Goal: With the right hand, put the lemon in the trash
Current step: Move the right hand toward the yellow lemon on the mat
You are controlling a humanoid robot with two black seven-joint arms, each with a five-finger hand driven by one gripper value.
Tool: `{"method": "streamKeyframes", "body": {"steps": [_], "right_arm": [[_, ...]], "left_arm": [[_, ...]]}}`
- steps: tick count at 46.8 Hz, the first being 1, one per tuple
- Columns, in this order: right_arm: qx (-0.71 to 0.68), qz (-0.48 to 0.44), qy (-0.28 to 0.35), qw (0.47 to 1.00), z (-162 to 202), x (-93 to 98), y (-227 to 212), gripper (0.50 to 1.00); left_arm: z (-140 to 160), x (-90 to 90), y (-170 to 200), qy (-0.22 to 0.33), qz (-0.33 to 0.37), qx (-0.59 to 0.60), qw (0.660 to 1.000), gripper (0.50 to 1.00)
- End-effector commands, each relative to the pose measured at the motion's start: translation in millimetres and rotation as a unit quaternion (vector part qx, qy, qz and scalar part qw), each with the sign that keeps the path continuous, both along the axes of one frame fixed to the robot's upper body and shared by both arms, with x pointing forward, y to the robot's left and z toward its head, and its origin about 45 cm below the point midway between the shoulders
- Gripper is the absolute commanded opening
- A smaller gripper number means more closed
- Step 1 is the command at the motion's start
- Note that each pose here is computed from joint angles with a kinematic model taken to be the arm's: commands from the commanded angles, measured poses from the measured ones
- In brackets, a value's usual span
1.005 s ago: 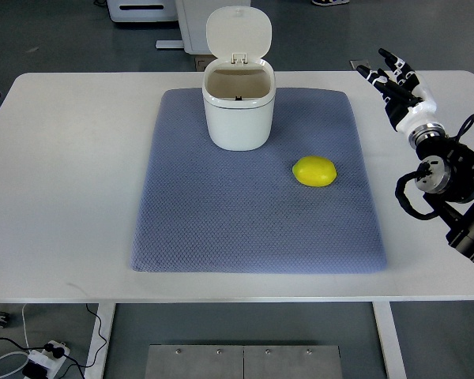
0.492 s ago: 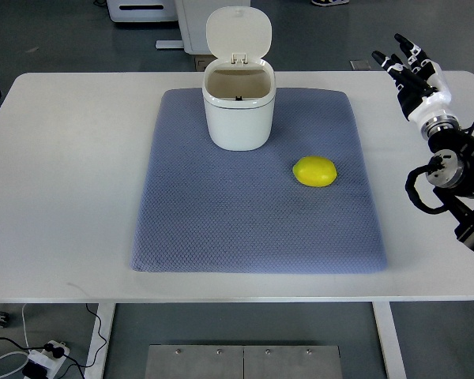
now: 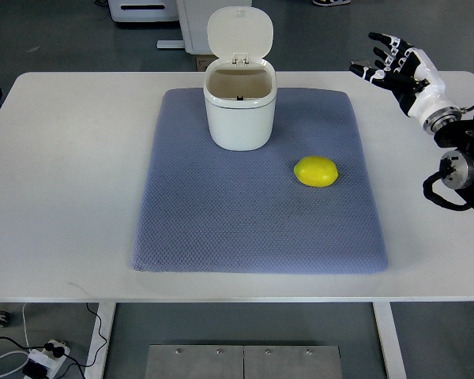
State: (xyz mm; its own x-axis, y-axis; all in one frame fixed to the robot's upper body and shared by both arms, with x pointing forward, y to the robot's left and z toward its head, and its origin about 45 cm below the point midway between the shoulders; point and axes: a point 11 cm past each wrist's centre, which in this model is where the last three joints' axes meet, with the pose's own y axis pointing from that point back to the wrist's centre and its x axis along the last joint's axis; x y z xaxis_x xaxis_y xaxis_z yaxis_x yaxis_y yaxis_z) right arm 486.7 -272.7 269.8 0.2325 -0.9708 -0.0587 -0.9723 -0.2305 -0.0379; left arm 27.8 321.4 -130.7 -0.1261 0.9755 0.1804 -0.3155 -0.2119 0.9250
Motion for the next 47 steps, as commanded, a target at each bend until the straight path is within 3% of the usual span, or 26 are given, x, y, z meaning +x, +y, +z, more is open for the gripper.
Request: {"method": "streamKeyframes", "body": {"steps": [1, 24, 37, 47], "right_arm": [[-0.031, 0.008, -0.008, 0.999, 6, -1.5, -6, 1.000], [-0.195, 0.119, -0.036, 0.973, 8, -48.0, 4, 1.000], [-0.247, 0.155, -0.017, 0.956, -18, -75.2, 11, 1.000], [-0.290, 0.154, -0.012, 0.945, -41, -83.7, 21, 1.000]], "left_arm": [[0, -0.7, 0, 0.001, 0.000, 0.000, 1.000, 1.000], [0, 0.2, 0, 0.000, 0.000, 0.000, 1.000, 1.000], [0, 0.2, 0, 0.000, 0.000, 0.000, 1.000, 1.000], [0, 0.2, 0, 0.000, 0.000, 0.000, 1.000, 1.000]]}}
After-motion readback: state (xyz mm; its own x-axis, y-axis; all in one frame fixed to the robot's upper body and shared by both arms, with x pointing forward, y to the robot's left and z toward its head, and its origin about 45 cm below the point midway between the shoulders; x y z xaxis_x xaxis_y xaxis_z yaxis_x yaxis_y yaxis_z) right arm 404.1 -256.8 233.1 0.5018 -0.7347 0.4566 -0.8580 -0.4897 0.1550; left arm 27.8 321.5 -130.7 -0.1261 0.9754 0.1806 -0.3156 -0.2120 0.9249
